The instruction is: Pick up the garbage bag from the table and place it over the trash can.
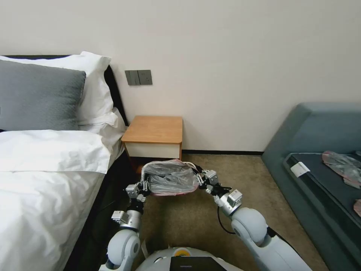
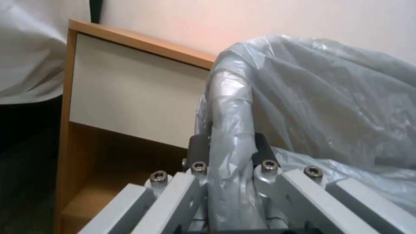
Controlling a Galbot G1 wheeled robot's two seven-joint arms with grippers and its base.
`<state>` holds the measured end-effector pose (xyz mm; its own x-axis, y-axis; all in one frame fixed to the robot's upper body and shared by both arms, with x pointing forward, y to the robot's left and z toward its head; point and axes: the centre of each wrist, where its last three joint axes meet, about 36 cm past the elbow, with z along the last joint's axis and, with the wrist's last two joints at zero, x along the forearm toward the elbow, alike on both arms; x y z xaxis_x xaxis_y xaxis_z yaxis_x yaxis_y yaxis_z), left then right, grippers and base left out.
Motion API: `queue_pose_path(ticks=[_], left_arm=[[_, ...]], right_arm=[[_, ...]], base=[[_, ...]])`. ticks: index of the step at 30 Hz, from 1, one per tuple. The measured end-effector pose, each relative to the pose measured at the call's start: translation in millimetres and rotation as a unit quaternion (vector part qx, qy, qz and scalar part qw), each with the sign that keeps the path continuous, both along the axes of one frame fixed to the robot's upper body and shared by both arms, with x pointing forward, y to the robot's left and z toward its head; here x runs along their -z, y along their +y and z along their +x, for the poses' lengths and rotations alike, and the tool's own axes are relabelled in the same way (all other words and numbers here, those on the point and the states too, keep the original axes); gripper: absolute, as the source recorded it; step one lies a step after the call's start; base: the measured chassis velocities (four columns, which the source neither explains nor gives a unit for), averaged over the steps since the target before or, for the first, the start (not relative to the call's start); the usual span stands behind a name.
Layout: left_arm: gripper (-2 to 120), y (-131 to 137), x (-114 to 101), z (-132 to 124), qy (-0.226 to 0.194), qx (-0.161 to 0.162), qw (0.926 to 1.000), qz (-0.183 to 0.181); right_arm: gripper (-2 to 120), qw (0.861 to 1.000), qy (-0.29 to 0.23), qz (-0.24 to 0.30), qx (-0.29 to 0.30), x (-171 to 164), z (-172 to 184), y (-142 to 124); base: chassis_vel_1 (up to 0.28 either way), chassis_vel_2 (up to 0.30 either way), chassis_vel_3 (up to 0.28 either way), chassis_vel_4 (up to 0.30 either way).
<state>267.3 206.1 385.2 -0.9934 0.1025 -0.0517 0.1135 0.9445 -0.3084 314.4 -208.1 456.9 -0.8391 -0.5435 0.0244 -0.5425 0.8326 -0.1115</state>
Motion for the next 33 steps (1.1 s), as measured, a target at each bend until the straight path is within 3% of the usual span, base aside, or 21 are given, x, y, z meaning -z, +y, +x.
queue_pose_path(ticks=[6, 8, 14, 21, 28, 30, 33], left_arm=[[4, 0.4, 0.7, 0.9, 0.001, 0.001, 1.0000, 0.000], [4, 0.3, 1.0, 1.8, 0.001, 0.004, 1.0000, 0.001], [4, -0.2, 1.7, 4.3, 0.000, 0.007, 1.0000, 0.000], [4, -1.8, 2.6, 5.9, 0.002, 0.007, 1.0000, -0.003], [4, -1.9, 2.8, 5.7, 0.003, 0.007, 1.0000, -0.003], [4, -1.3, 2.7, 5.8, 0.003, 0.006, 1.0000, -0.003], [4, -1.3, 2.7, 5.8, 0.003, 0.006, 1.0000, -0.003]], right_arm=[[3, 1.000, -0.002, -0.002, 0.000, -2.2, -1.7, 0.7], [15, 1.000, -0.003, -0.005, 0.006, -1.5, -1.6, 0.6], [33, 1.000, -0.015, -0.008, 0.007, -7.5, -5.2, -1.4], [61, 0.997, -0.069, -0.034, -0.005, -21.8, -13.5, -3.2], [82, 0.995, -0.079, -0.055, -0.019, -16.5, -11.9, -1.3], [98, 0.994, -0.078, -0.077, -0.018, -5.1, -9.8, 0.6], [89, 0.993, -0.082, -0.085, -0.018, -0.9, -9.8, 2.1]], base=[[0.000, 0.000, 0.000, 0.000], [0.000, 0.000, 0.000, 0.000], [0.000, 0.000, 0.000, 0.000], [0.000, 0.000, 0.000, 0.000], [0.000, 0.000, 0.000, 0.000], [0.000, 0.000, 0.000, 0.000], [0.000, 0.000, 0.000, 0.000]])
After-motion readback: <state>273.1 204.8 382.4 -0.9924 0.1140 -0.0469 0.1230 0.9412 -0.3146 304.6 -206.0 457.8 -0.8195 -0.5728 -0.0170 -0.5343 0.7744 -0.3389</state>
